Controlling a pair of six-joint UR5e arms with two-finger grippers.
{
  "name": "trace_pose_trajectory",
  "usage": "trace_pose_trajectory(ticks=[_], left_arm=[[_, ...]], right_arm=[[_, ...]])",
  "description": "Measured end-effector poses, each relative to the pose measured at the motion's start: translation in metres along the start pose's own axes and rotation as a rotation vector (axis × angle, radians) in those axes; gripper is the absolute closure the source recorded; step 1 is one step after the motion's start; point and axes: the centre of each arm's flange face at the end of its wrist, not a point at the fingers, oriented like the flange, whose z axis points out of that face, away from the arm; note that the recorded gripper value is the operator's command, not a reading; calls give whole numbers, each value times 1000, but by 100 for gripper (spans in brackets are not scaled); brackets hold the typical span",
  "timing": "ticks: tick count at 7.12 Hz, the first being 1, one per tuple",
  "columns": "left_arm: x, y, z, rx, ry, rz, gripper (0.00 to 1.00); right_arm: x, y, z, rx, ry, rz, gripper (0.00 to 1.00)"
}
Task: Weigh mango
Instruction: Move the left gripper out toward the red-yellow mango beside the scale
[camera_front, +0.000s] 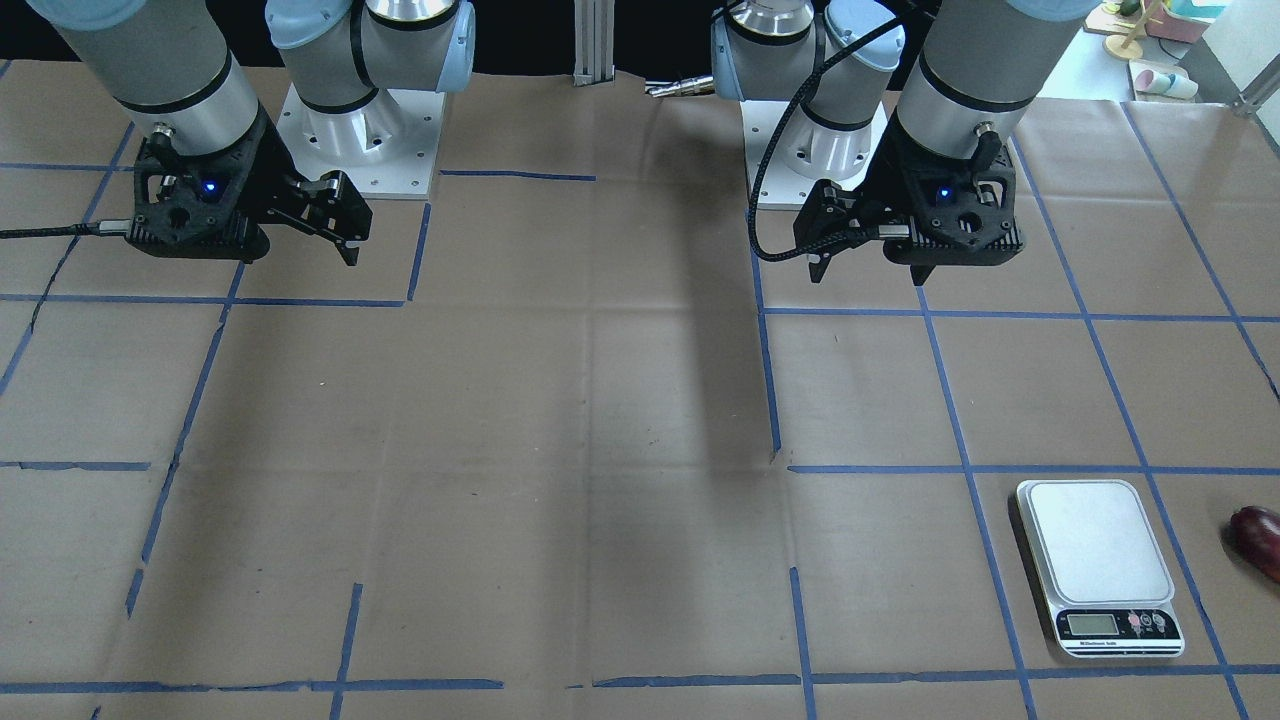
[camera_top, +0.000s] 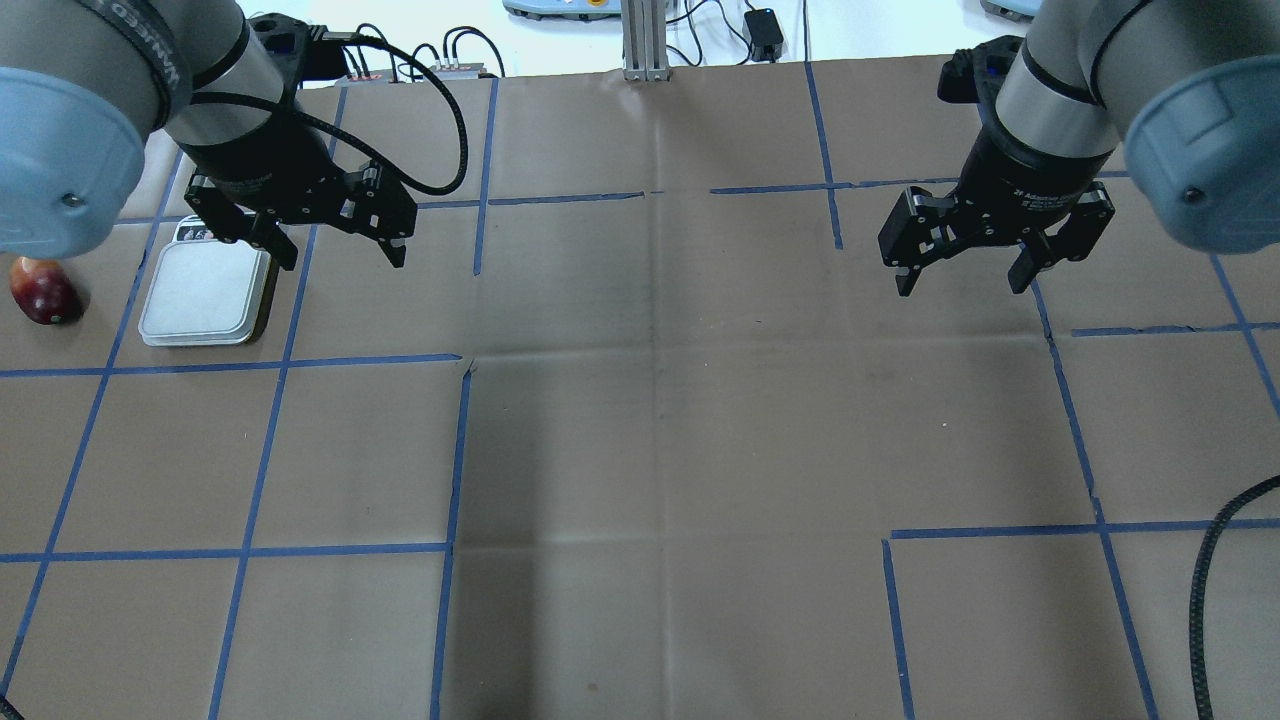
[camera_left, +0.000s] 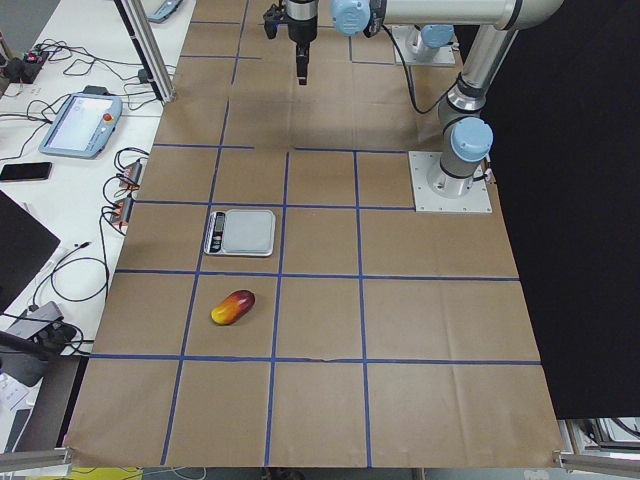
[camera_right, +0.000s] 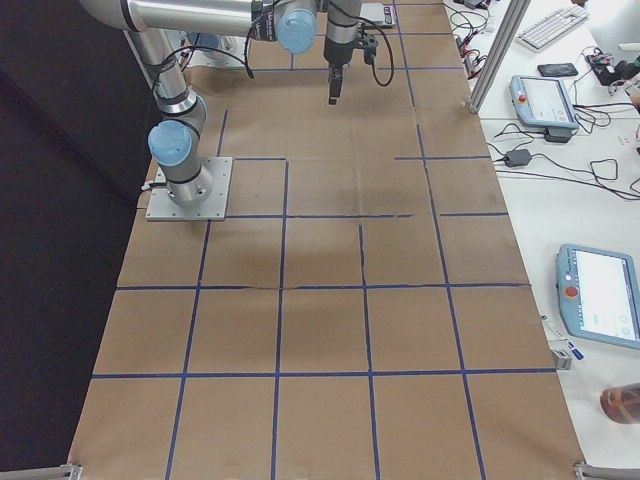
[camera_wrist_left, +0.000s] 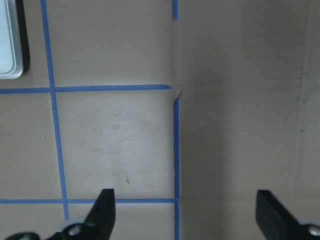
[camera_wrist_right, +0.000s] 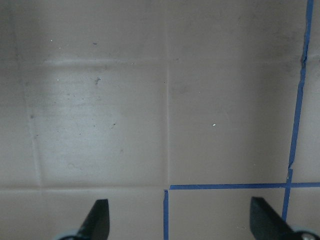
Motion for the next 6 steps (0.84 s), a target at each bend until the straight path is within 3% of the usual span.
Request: trace_pose_trajectory(ticks=[6], left_arm=[[-15, -6, -15, 37, -8, -26, 0]], right_arm=[[0, 0, 0, -1, 0, 0, 0]])
